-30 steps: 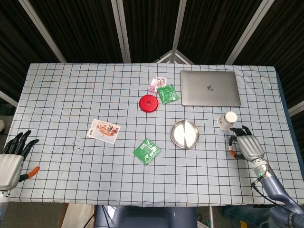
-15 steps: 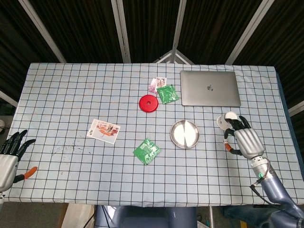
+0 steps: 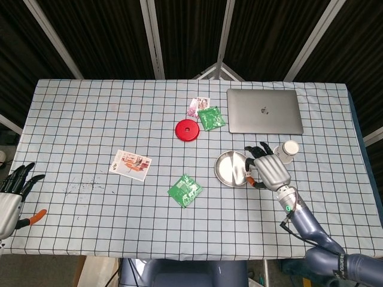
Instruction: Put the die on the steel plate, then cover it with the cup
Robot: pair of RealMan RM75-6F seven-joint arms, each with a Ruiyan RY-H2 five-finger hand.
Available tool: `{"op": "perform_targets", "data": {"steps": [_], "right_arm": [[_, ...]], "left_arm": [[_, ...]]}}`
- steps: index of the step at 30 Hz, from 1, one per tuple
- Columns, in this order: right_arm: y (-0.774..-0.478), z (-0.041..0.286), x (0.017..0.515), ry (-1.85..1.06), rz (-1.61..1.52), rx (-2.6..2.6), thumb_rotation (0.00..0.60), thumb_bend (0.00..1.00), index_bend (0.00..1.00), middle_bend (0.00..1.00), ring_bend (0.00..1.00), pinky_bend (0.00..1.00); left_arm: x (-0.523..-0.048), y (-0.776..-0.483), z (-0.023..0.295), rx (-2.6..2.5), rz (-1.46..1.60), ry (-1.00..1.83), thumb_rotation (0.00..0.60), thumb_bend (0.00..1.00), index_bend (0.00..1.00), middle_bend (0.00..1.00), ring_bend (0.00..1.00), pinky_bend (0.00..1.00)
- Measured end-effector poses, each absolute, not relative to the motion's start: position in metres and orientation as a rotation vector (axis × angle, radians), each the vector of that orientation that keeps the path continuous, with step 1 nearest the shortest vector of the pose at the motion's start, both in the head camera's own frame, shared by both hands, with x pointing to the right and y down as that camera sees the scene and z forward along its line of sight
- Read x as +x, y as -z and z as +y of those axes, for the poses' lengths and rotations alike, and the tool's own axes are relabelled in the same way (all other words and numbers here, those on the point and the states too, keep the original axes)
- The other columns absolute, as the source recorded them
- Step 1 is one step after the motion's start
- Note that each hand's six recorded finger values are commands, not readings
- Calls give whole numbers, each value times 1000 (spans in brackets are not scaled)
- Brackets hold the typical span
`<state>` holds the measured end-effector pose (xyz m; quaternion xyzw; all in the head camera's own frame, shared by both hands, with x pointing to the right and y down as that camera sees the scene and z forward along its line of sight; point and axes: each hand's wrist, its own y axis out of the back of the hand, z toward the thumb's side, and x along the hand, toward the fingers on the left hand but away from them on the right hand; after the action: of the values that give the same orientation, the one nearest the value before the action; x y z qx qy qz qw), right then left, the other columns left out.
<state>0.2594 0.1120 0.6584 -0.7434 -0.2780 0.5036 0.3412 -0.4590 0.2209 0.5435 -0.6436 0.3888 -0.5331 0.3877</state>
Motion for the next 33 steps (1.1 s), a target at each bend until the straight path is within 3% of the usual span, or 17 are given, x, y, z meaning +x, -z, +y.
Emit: {"op": "perform_targets", "data": {"steps": [16, 29, 31, 33], "right_arm": [[-717, 101, 233, -1362, -733, -1967, 600, 398, 566, 159, 162, 24], [-744, 100, 229, -1410, -736, -1981, 600, 398, 566, 159, 162, 24], [-745, 101, 228, -1408, -736, -1987, 600, 373, 558, 158, 162, 24], [-745, 102, 228, -1405, -731, -1991, 600, 285, 495, 158, 162, 24]], "left_arm": [[-462, -544, 219, -1642, 997, 1367, 600, 260, 189, 0, 0, 128], [-464, -544, 219, -1631, 993, 1380, 600, 260, 190, 0, 0, 128], [-464, -544, 219, -1630, 992, 1381, 600, 260, 190, 0, 0, 128], [-464, -545, 219, -1629, 990, 1383, 600, 260, 191, 0, 0, 128]]}}
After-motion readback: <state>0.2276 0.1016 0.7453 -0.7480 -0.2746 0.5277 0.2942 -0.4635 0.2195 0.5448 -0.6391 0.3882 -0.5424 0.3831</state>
